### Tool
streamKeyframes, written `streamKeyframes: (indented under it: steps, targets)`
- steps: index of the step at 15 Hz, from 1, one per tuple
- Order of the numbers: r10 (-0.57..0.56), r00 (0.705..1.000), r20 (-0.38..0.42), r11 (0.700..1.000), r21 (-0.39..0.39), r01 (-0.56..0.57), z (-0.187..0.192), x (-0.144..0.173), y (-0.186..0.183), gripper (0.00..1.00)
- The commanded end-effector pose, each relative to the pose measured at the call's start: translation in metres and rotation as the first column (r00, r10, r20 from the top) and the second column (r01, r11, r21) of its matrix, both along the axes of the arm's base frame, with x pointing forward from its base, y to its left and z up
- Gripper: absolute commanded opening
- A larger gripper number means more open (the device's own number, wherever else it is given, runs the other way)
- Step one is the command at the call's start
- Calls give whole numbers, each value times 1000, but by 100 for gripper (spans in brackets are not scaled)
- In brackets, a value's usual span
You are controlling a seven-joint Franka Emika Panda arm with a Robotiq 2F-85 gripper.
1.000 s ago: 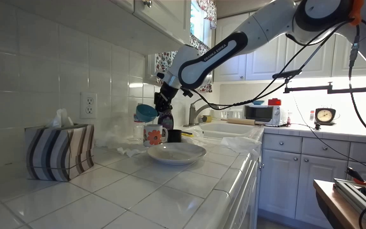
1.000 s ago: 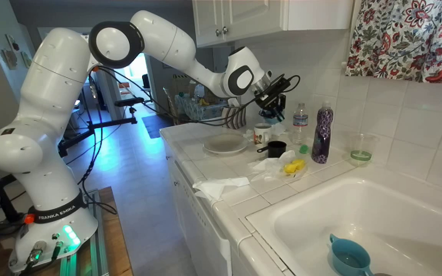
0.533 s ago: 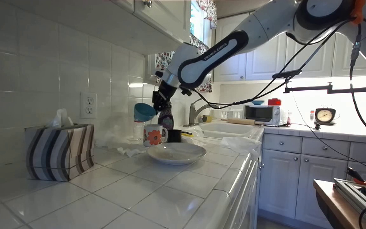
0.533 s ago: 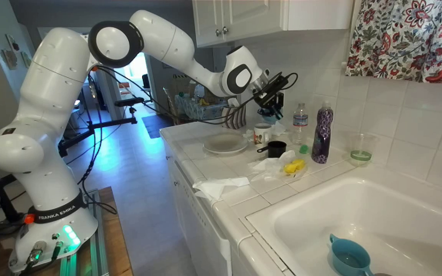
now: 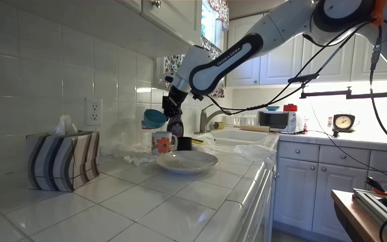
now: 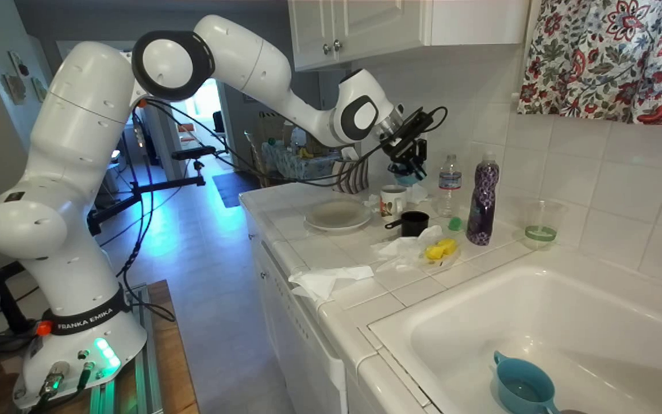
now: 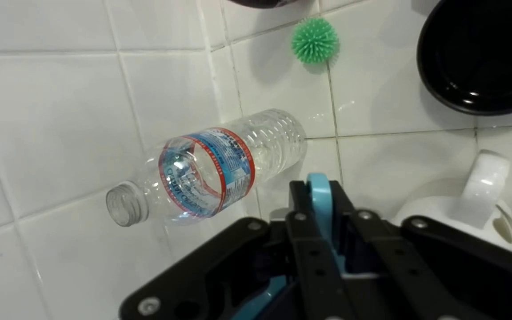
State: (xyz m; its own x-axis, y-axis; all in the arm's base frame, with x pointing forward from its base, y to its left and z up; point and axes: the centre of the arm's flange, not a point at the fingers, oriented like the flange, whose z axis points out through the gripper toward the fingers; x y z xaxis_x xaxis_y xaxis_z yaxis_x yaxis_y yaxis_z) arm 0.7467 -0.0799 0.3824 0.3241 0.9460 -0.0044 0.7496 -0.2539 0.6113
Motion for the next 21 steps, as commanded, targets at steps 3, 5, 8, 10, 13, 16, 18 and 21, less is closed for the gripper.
streamKeyframes:
  steps: [3,5,8,10,13,16,18,21]
  targets:
    - [-1,1000,17,998,-61,2,6,-14,6,3]
    - [1,1000,17,998,-70,0,5,-13,7,3]
    - [4,1000,17,996,-90,-2,6,-13,10,3]
    - [5,1000,19,995,-104,-3,6,-14,12,3]
    - [5,1000,23,992,-124,-2,6,-14,14,3]
    - [9,1000,25,990,-139,-5,5,-13,16,3]
    - [9,1000,28,988,-153,-5,6,-13,17,3]
    - [10,999,30,985,-173,-5,6,-12,18,3]
